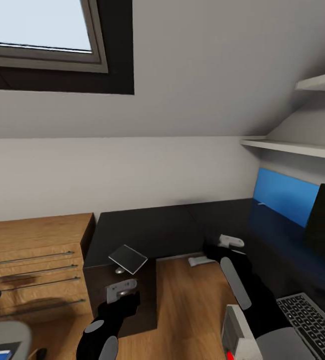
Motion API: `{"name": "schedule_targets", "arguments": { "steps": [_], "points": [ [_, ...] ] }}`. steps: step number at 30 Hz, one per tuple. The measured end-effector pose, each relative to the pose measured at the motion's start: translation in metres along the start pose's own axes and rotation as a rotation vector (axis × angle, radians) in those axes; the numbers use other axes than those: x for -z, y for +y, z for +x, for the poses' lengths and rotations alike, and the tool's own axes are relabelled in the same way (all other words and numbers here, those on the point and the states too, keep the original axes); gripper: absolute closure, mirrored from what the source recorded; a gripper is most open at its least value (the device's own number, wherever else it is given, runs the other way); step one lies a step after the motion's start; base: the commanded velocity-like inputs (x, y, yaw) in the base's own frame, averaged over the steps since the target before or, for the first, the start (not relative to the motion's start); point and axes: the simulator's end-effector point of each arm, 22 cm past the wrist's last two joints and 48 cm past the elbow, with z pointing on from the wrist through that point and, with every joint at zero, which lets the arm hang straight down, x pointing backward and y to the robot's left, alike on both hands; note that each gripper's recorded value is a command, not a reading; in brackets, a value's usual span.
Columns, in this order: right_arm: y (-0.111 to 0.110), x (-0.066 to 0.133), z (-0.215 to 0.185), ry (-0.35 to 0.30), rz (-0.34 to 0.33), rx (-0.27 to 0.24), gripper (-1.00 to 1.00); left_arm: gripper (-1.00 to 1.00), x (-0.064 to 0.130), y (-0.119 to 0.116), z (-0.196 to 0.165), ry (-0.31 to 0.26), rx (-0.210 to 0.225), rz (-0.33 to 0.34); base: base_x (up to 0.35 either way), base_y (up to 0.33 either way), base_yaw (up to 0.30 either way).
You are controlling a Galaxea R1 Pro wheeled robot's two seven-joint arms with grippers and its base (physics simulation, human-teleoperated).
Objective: In the bedroom, organize the workspace by keeping the computer under the desk, ensuring the monitor is on the desk, placing the keyboard on the desk next to the monitor, placing the mouse on the desk next to the keyboard, moving the folder from the swivel chair onto the desk next to the mouse, stacking the notebook on top of the folder with the pen on top of the notebook, and positioning the swivel chair next to the desk.
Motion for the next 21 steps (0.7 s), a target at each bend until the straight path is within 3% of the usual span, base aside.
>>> {"name": "schedule_targets", "arguments": {
  "steps": [4,7,8,11,21],
  "points": [
    [-0.006,-0.006,0.007,0.004,0.017,0.004,1.0,-1.0,0.001,0.0,-0.001,-0.002,0.0,0.001,0.0,0.0,-0.129],
    [-0.022,-0.017,0.018,0.007,0.064,0.014,1.0,-1.0,0.001,-0.001,-0.001,-0.001,-0.001,0.002,0.0,0.0,-0.013],
    [-0.048,-0.03,0.028,-0.002,0.128,0.029,1.0,-1.0,0.001,-0.001,0.0,-0.001,-0.002,0.003,0.0,0.0,-0.002],
    [-0.088,-0.053,0.046,0.011,0.215,0.031,1.0,-1.0,0.001,-0.002,0.0,-0.001,-0.003,0.004,0.0,0.0,0.0],
    [-0.164,-0.082,0.028,-0.058,0.376,-0.019,1.0,-1.0,0.001,-0.003,0.0,-0.001,-0.004,0.006,0.0,0.0,0.0]
  ]
}}
